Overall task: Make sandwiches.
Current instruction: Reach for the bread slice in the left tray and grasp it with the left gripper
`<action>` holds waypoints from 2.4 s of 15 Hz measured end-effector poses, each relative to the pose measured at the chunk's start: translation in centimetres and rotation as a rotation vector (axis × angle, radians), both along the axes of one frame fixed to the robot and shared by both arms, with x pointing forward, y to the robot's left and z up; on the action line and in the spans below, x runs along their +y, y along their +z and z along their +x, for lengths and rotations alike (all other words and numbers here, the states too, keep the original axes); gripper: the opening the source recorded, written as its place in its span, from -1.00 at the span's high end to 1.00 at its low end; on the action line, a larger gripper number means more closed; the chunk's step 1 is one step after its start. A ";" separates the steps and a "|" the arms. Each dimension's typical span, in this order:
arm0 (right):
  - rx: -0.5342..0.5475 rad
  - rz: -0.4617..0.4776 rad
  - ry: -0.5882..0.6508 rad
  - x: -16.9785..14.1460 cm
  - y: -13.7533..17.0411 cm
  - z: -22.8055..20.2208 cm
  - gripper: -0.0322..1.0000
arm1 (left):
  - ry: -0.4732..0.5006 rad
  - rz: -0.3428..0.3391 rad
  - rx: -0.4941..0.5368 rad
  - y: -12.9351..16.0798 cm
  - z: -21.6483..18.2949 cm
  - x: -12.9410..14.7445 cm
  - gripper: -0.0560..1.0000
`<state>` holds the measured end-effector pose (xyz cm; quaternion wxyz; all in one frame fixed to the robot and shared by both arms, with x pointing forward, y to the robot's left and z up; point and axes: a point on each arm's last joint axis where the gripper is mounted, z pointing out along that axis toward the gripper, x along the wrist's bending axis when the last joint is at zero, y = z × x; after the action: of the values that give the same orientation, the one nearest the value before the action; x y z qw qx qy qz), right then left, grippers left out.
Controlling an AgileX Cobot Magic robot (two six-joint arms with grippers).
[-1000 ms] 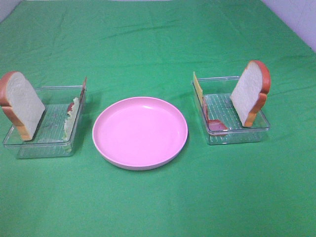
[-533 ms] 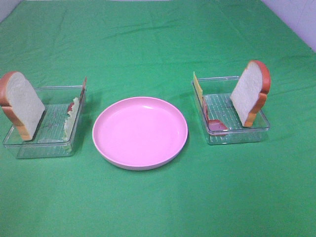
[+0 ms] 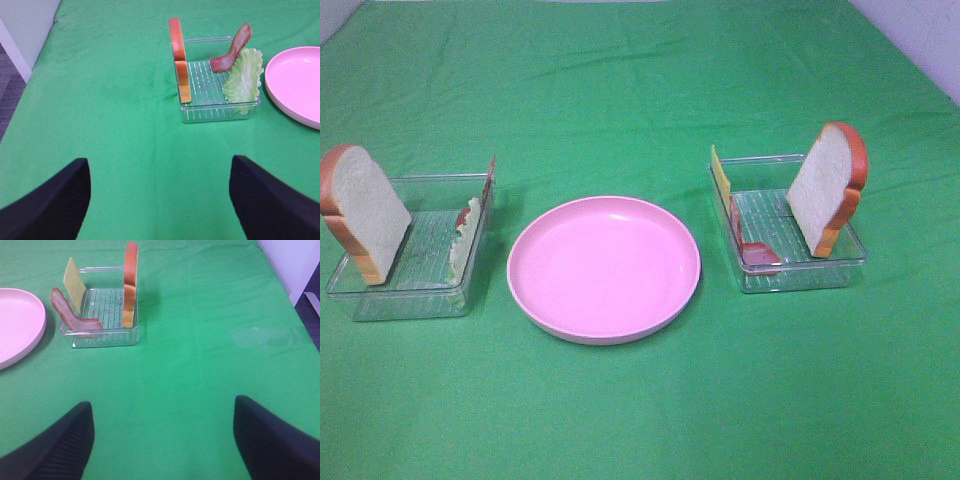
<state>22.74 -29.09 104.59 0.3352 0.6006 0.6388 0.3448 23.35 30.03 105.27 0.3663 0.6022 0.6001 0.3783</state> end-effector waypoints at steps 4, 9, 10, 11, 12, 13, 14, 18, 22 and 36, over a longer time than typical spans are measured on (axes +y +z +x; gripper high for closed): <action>0.000 0.000 0.000 0.0 0.0 0.0 -0.48 | 0.010 -0.019 0.029 0.1 0.5 0.0 -0.49; 0.000 0.000 0.000 0.0 0.0 0.0 -0.48 | 0.041 -0.069 0.195 3.5 4.6 0.1 -0.49; 0.000 0.000 0.000 0.0 0.0 0.0 -0.48 | 0.055 -0.085 0.282 4.9 7.5 0.2 -0.49; 0.000 0.000 0.000 0.0 0.0 0.0 -0.48 | 0.056 -0.085 0.310 5.1 8.4 0.2 -0.49; 0.000 0.000 0.000 0.0 0.0 0.0 -0.48 | 0.060 -0.087 0.370 5.4 10.4 0.3 -0.49; 0.000 0.000 0.000 0.0 0.0 0.0 -0.48 | 0.062 -0.087 0.432 5.5 12.5 0.3 -0.49; 0.000 0.000 0.000 0.0 0.0 0.0 -0.48 | 0.064 -0.087 0.475 5.7 14.5 0.4 -0.49; 0.000 0.000 0.000 0.0 0.0 0.0 -0.48 | 0.073 -0.086 0.672 4.7 22.5 0.6 -0.49; 0.000 0.000 0.000 0.0 0.0 0.0 -0.48 | 0.076 -0.087 0.776 2.5 29.3 0.8 -0.49; 0.000 0.000 0.000 0.0 0.0 0.0 -0.48 | -0.003 -0.140 0.824 -7.6 39.6 -1.0 -0.34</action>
<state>22.74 -29.09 104.59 0.3352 0.6006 0.6388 0.3448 62.92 29.00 97.62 0.1360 0.6776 0.7200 0.0635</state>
